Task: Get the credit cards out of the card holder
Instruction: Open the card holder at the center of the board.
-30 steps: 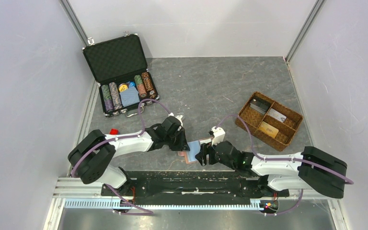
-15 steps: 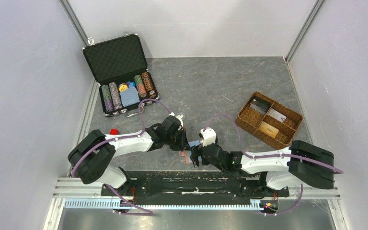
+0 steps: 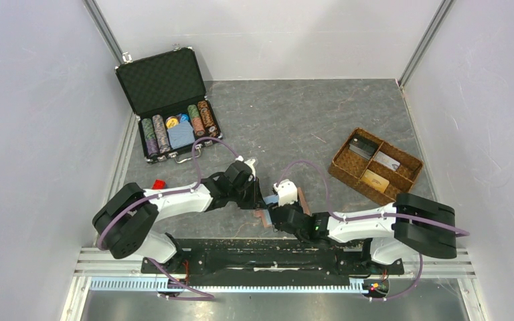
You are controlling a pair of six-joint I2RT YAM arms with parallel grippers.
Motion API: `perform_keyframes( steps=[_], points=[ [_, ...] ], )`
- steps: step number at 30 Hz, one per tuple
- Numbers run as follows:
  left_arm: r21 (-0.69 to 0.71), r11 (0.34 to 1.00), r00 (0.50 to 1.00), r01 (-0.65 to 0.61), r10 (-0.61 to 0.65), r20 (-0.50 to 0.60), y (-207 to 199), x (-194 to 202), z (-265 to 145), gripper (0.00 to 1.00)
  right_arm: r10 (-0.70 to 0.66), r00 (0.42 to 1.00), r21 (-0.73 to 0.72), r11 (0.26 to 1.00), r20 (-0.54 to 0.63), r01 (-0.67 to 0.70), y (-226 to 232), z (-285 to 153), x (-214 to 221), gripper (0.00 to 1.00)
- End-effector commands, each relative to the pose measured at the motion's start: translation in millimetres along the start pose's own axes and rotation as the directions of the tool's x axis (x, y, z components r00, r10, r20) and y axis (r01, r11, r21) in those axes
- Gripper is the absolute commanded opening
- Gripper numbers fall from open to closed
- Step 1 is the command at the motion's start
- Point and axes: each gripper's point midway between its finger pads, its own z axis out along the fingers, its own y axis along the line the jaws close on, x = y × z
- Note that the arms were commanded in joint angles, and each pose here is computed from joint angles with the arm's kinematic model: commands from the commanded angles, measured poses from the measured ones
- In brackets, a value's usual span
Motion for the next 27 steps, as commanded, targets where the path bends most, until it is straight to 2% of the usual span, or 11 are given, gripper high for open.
perform_keyframes(
  steps=[1,4,10,14,18,22,27],
  points=[
    [-0.002,1.0,0.998,0.007,-0.006,0.061,-4,-14,-7,0.19,0.063,0.996,0.0,0.998,0.064,-0.063,-3,-6,-14,0.58],
    [-0.031,1.0,0.997,0.0,0.003,0.072,0,-16,-10,0.21,0.105,0.991,-0.05,0.994,0.084,-0.101,2,-11,-18,0.57],
    [-0.05,0.999,0.996,-0.007,0.012,0.089,2,-19,-17,0.23,0.172,0.981,-0.094,0.982,0.092,-0.163,3,-14,-20,0.44],
    [-0.051,0.999,0.996,-0.011,0.015,0.088,2,-19,-17,0.23,0.239,0.966,-0.146,0.963,0.093,-0.224,4,-16,-22,0.4],
    [-0.047,0.999,0.997,-0.015,0.018,0.07,0,-18,-14,0.23,0.335,0.94,-0.229,0.922,0.069,-0.312,4,-18,-20,0.35],
    [-0.044,0.999,0.996,-0.015,0.019,0.084,-1,-21,-16,0.23,0.449,0.893,-0.343,0.845,0.04,-0.409,10,-27,-22,0.33],
    [-0.052,0.999,0.997,-0.014,0.018,0.076,2,-18,-15,0.25,0.507,0.862,-0.37,0.806,0.028,-0.462,7,-31,-22,0.32]
  ],
)
